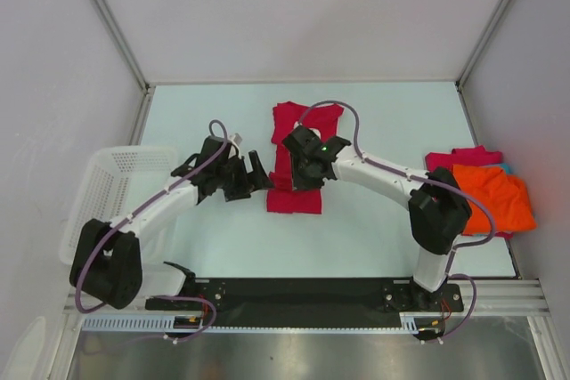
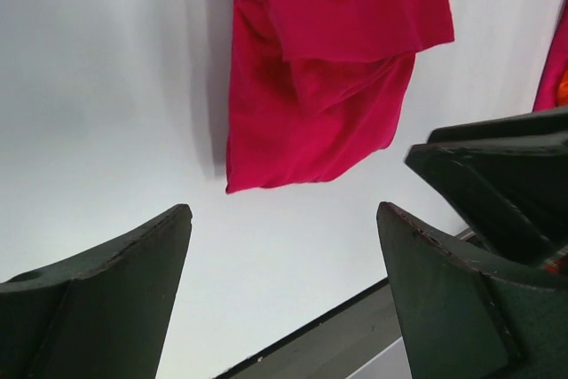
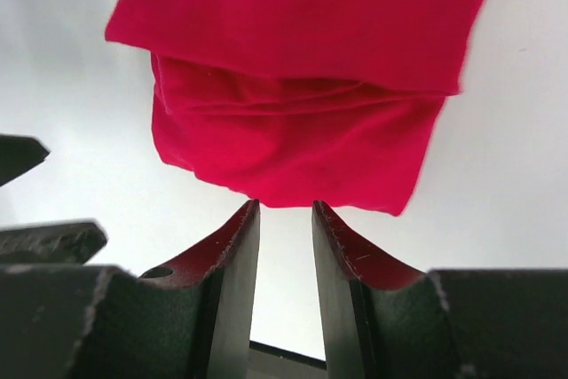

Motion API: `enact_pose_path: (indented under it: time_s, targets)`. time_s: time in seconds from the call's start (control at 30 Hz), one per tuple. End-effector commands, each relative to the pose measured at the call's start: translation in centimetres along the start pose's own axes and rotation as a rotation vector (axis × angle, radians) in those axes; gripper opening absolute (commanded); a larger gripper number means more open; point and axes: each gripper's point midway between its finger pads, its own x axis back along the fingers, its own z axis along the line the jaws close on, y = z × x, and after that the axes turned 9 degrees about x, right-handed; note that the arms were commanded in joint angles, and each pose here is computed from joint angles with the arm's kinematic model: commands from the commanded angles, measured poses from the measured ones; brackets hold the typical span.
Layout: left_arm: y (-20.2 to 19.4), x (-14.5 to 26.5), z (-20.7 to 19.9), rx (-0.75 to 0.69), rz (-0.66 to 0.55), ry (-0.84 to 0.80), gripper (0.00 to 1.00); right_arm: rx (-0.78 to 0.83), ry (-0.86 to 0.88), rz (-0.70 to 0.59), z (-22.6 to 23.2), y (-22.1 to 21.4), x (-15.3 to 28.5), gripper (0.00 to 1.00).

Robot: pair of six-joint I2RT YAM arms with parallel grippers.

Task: Fold and stack the t-shirts
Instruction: Fold the folded rectangular tshirt in 1/3 of the way

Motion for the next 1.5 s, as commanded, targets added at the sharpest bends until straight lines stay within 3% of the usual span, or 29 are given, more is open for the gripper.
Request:
enact_pose_path:
  time_s: [0.0,0.23,0.5,1.07,1.23,1.47]
  targets:
    - [0.1,1.5,0.3,0.003,-0.053,-0.007,0.91,-0.008,0.028,0.000,1.8,-0.2,-1.4,0.35]
    - [-0.8,2.0,1.5,0.002,-0.053,0.015,0.91,0.021,0.019,0.004,2.5,0.7,-3.7,0.35]
    - [-0.6,2.7,2.3,-0.008,-0.068,0.043,0.92,0.011,-0.039,0.004,0.2,2.1,-7.4,0.33]
    - [-0.5,2.7,3.9,0.005,-0.067,0.074,0.93,0.023,-0.084,-0.062,-1.1,7.8,-9.2,0.31]
    - [-0.5,2.6,4.1,0.002,-0.062,0.075,0.92,0.013,-0.127,-0.049,-2.8,7.8,-10.4,0.31]
    - [-1.1,1.7,4.4,0.008,-0.032,0.062,0.93,-0.024,-0.210,-0.105,-7.8,10.1,-8.6,0.31]
